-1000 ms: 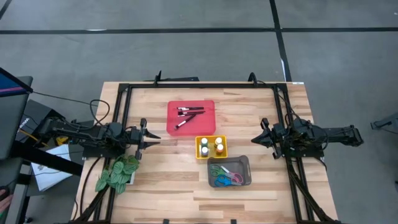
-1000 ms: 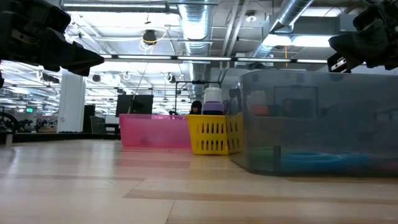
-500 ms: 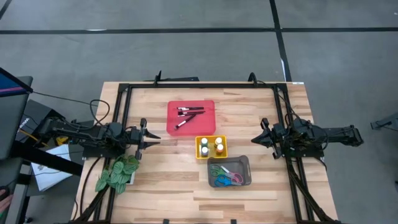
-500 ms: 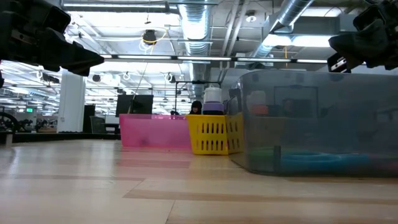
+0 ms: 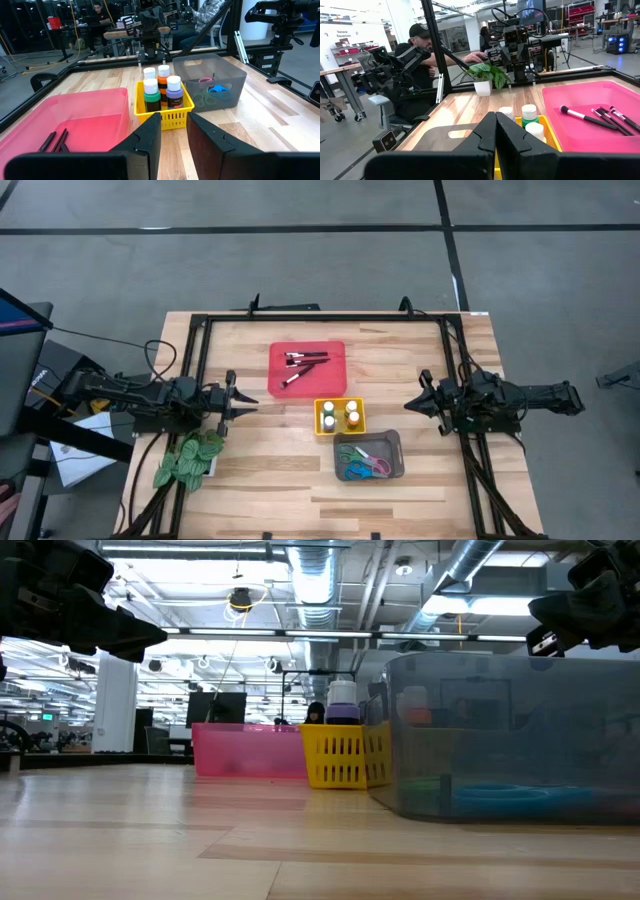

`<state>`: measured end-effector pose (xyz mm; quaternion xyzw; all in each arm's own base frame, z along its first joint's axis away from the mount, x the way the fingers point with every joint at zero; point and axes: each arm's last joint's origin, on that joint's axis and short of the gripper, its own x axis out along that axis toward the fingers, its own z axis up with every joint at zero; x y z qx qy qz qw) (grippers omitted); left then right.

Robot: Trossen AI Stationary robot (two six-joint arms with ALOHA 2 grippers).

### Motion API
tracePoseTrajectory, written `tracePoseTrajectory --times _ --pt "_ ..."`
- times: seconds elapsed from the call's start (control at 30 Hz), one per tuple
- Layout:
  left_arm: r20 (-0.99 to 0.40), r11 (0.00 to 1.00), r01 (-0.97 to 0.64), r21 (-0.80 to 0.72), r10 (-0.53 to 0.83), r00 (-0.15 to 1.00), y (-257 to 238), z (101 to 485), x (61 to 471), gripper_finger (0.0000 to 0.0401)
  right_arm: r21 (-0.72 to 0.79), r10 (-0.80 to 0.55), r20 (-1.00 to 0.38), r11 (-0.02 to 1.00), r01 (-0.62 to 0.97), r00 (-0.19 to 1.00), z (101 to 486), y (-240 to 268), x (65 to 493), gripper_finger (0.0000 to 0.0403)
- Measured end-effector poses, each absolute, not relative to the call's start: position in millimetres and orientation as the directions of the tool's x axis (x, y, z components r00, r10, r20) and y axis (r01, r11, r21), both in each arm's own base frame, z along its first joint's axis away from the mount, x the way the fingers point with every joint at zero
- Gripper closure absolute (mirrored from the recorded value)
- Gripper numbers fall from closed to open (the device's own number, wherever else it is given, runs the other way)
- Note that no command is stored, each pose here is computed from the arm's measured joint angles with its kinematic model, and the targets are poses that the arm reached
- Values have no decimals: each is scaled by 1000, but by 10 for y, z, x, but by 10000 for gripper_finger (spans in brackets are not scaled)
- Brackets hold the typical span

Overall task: Pick & Place Paint Supplies
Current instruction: Return to Home Position

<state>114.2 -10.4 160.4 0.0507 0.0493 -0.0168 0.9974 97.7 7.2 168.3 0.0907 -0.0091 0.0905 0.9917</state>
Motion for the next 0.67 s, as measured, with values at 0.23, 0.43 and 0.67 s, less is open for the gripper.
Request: tracePoseTrajectory --times 0.23,0.43,0.67 --pt "-100 994 38 100 -28 995 -103 1604 1142 316 178 178 35 967 -181 983 1683 72 976 403" --pt "-100 994 37 100 -27 995 -103 1604 1142 316 179 178 35 967 -181 983 1683 72 977 403" --pt "-100 994 34 100 -23 995 -102 1604 1142 316 178 178 35 967 -181 983 1684 72 977 403"
